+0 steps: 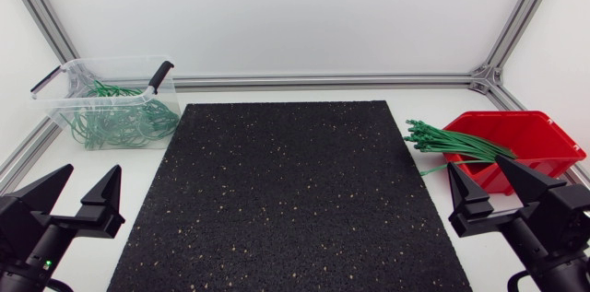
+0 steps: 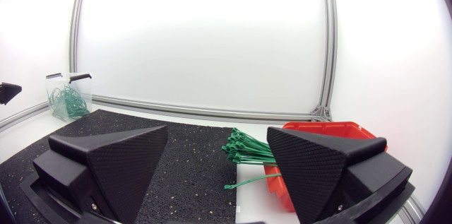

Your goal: Take a green cable tie from the red box, thread the tail through the head to close it, then place it in the transparent bin on the left.

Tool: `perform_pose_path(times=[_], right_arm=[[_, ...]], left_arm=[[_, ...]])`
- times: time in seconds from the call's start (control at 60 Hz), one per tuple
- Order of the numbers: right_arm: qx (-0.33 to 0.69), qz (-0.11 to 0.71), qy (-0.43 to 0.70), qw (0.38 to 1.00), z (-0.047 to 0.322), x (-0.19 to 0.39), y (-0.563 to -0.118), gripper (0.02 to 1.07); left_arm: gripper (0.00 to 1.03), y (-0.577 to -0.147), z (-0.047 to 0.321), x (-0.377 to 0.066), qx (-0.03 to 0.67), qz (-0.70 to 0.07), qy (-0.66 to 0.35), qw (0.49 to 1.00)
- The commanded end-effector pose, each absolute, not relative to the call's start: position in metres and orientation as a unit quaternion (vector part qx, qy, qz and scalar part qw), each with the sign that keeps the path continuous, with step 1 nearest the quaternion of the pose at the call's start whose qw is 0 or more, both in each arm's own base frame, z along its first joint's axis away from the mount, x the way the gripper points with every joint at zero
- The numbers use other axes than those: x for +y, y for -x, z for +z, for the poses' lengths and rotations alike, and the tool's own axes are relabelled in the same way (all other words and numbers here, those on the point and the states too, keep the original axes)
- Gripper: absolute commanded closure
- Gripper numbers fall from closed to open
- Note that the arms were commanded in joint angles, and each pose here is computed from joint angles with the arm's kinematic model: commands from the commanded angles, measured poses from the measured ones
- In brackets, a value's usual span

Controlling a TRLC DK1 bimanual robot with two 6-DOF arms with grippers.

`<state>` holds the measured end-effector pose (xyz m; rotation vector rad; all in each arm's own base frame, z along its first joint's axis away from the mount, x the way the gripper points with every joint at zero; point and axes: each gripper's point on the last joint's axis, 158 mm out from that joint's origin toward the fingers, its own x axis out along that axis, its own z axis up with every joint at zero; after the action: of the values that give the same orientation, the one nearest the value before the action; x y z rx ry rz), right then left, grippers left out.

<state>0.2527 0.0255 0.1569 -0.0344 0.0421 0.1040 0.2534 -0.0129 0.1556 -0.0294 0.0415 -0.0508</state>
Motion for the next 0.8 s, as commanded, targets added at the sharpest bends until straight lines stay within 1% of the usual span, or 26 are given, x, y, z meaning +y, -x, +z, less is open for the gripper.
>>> perform_pose_path(times=[0.0,0.233,0.5,0.65,0.783], right_arm=[[0.025,0.051,0.01,0.998,0.15,0.026,-0.253,0.05],[0.017,0.05,0.009,0.999,0.155,0.025,-0.253,0.05],[0.007,0.04,0.009,0.999,0.177,0.02,-0.25,0.05],[-0.01,0.026,0.009,1.0,0.205,0.014,-0.246,0.05],[-0.005,0.006,0.009,1.0,0.229,0.007,-0.249,0.05]], left_arm=[[0.04,-0.254,0.132,-0.016,0.048,-0.031,0.025,0.998],[0.04,-0.254,0.132,-0.016,0.048,-0.031,0.025,0.998],[0.04,-0.254,0.133,-0.017,0.046,-0.033,0.024,0.998],[0.04,-0.254,0.132,-0.017,0.048,-0.033,0.024,0.998],[0.04,-0.254,0.132,-0.016,0.048,-0.031,0.025,0.998]])
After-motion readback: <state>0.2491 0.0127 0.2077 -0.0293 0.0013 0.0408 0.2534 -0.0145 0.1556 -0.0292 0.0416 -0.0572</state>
